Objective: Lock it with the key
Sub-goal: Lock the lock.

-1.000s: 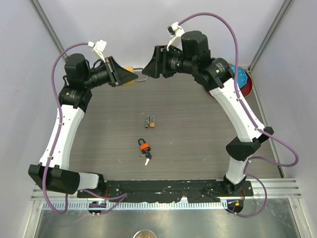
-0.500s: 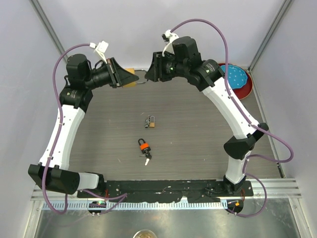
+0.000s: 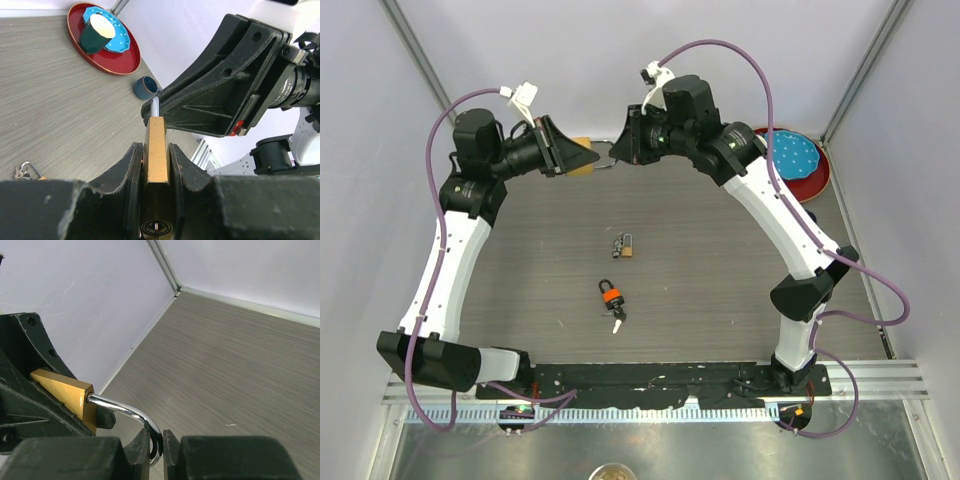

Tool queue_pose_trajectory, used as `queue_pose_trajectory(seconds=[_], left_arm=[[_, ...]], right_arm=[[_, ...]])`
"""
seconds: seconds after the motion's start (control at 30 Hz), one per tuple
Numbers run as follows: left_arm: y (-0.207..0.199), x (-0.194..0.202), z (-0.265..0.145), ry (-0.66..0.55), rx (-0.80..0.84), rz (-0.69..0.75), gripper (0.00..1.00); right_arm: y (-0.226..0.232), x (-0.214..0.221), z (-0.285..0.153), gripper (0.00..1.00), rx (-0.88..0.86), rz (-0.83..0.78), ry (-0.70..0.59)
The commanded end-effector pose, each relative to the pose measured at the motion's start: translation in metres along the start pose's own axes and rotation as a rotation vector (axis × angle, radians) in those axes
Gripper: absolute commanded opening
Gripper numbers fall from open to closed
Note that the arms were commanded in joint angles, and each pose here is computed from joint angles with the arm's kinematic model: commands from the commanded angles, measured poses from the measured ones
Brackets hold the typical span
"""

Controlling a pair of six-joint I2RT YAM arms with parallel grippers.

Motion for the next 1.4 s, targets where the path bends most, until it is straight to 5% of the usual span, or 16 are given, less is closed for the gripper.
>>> queue_pose_trajectory(seconds=[0.0, 0.17, 1.2, 1.37], left_arm=[[-0.035, -0.018, -0.008, -0.074, 0.122, 0.099, 0.0], [-0.034, -0.013, -0.003, -0.057, 0.124, 0.096, 0.0], [-0.024, 0.025, 0.012, 0.059, 0.087, 0.003, 0.0], [-0.026, 0.018, 0.012, -0.003, 0.059, -0.007, 0.0]], right_arm=[[0.004, -0.008, 0.005, 0.11, -0.031, -0.006, -0.057], [0.008, -0.01, 0.004, 0.03, -0.055, 0.003, -0.065], [0.039, -0.027, -0.021, 0.01, -0.135, -0.04, -0.249], [0.034, -0.018, -0.021, 0.2, -0.126, -0.015, -0.24]])
Point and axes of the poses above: each gripper's point midway between its finger pads, its own z axis out along the fingers, its own y axis along the line the jaws close on, x = y × z, the point moved 8 cm from there along -z, back along the fingers
